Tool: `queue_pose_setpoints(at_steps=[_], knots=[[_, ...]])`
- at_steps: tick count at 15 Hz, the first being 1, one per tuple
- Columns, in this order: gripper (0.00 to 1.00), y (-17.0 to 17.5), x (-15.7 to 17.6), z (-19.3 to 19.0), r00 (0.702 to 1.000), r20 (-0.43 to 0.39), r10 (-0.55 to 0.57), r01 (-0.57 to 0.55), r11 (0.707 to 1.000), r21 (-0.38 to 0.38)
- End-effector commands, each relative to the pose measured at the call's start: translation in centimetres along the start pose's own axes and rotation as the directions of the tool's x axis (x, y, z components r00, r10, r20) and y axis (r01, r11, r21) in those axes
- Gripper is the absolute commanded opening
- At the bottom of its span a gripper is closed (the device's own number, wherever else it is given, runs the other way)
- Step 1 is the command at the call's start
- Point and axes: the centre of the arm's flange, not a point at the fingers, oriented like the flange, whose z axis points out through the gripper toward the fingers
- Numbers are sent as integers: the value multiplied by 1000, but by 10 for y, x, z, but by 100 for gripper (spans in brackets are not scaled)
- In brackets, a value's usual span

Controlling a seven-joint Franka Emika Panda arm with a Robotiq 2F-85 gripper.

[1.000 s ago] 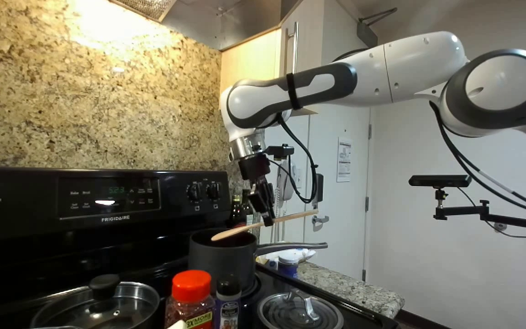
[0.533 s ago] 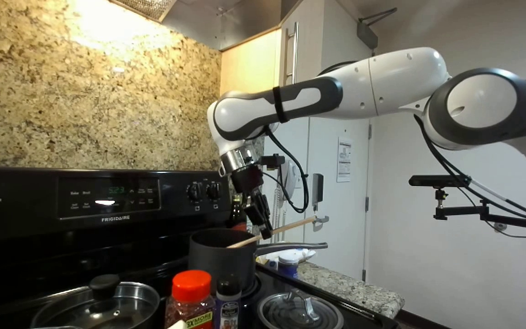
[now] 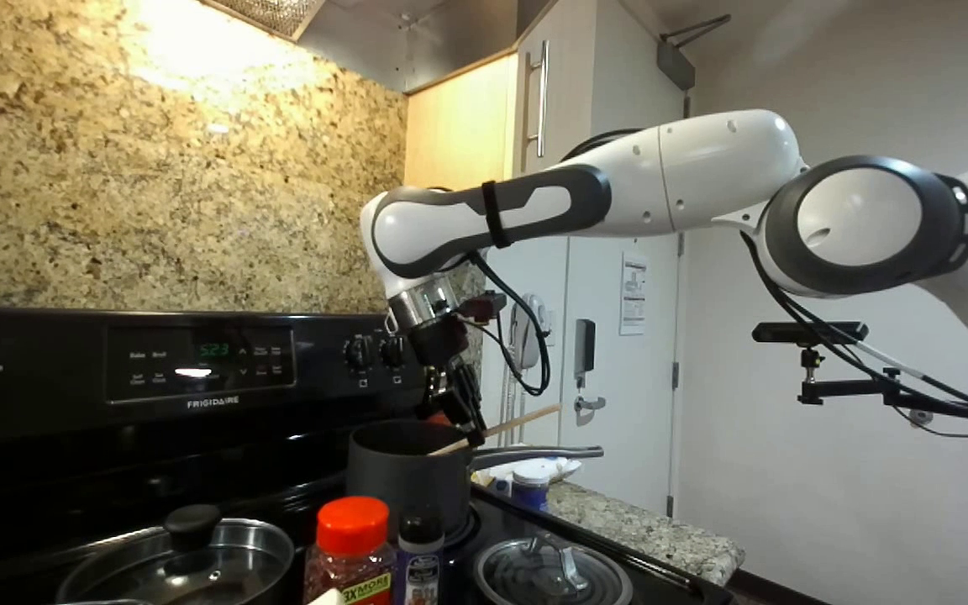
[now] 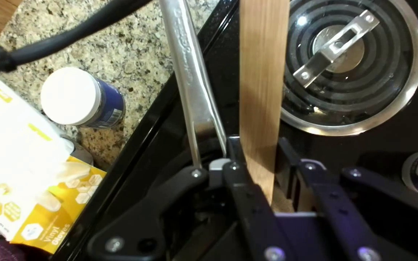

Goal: Pick up the cooking stick and put it in the pot

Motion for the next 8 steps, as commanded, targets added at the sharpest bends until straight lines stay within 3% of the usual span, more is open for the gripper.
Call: queue_pose_setpoints(at_steps=[1,4,8], knots=[[56,7,10,-11,1000,-18,-16,16,1000,-26],[74,8,8,-21,992,-126,-25,23,1000,-18],[98,13,5,-40,960,-281,-11,12,1000,4]])
